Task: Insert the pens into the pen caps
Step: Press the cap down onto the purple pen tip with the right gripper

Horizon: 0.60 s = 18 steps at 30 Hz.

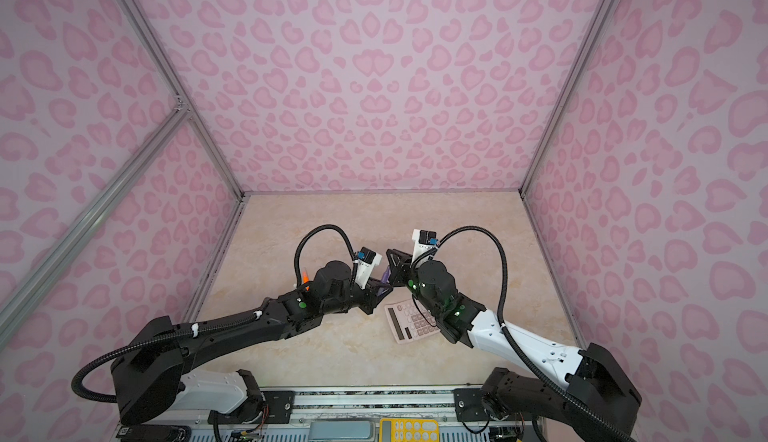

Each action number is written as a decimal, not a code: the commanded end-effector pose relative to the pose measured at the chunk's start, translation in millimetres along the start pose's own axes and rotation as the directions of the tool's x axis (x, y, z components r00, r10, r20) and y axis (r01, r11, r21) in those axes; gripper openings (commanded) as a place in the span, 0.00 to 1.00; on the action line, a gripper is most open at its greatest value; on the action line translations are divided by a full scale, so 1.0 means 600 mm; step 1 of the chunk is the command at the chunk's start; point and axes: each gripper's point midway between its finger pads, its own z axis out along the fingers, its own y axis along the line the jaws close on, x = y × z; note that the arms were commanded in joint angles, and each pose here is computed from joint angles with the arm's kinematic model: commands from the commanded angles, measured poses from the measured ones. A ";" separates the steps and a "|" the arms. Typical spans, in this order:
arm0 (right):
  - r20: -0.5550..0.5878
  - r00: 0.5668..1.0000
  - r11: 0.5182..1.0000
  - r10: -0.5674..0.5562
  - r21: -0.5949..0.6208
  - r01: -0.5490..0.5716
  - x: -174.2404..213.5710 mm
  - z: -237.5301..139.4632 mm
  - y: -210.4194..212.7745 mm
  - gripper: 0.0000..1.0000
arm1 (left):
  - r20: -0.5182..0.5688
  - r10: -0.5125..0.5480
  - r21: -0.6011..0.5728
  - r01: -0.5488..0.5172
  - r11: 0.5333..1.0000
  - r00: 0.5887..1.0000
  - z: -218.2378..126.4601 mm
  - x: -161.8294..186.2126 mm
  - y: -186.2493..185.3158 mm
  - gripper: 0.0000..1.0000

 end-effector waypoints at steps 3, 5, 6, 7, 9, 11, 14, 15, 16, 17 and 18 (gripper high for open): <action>0.019 1.000 1.000 0.021 -0.001 -0.021 0.013 0.000 0.005 0.00 | 0.056 0.002 -0.031 0.000 1.000 0.998 -0.011 -0.026 0.003 0.03; 0.023 1.000 1.000 0.017 0.007 -0.017 0.017 0.001 0.005 0.00 | 0.066 0.003 -0.039 -0.001 0.999 0.998 -0.015 -0.028 0.005 0.03; 0.021 1.000 1.000 0.014 0.014 -0.014 0.019 0.003 0.004 0.00 | 0.070 0.004 -0.046 0.000 0.999 0.998 -0.018 -0.028 0.007 0.03; 0.017 1.000 1.000 0.017 0.018 -0.017 0.021 0.004 0.004 0.00 | 0.073 0.005 -0.050 -0.002 0.999 0.997 -0.019 -0.030 0.008 0.03; 0.011 1.000 0.999 0.029 0.016 -0.029 0.026 0.006 0.004 0.00 | 0.086 0.006 -0.065 -0.001 0.998 0.996 -0.025 -0.033 0.011 0.03; 0.005 0.999 0.999 0.049 0.011 -0.049 0.035 0.006 0.004 0.00 | 0.098 0.008 -0.079 0.000 0.997 0.995 -0.030 -0.035 0.015 0.03; 0.005 0.996 0.996 0.092 0.013 -0.092 0.051 0.004 0.004 0.00 | 0.114 0.000 -0.131 0.015 0.991 0.993 -0.037 -0.037 0.030 0.03; 0.003 0.994 0.994 0.105 0.018 -0.105 0.057 0.002 0.004 0.00 | 0.116 -0.002 -0.152 0.020 0.988 0.993 -0.038 -0.038 0.036 0.03; 0.003 0.993 0.993 0.115 0.019 -0.115 0.062 0.001 0.004 0.00 | 0.119 -0.002 -0.172 0.022 0.985 0.993 -0.039 -0.039 0.042 0.03; 0.002 0.993 0.992 0.121 0.016 -0.121 0.067 -0.002 0.007 0.00 | 0.126 -0.001 -0.187 0.024 0.982 0.992 -0.040 -0.042 0.046 0.03; 0.006 0.992 0.992 0.125 0.023 -0.125 0.071 -0.003 0.007 0.00 | 0.104 -0.005 -0.216 0.027 0.976 0.995 -0.039 -0.033 0.055 0.03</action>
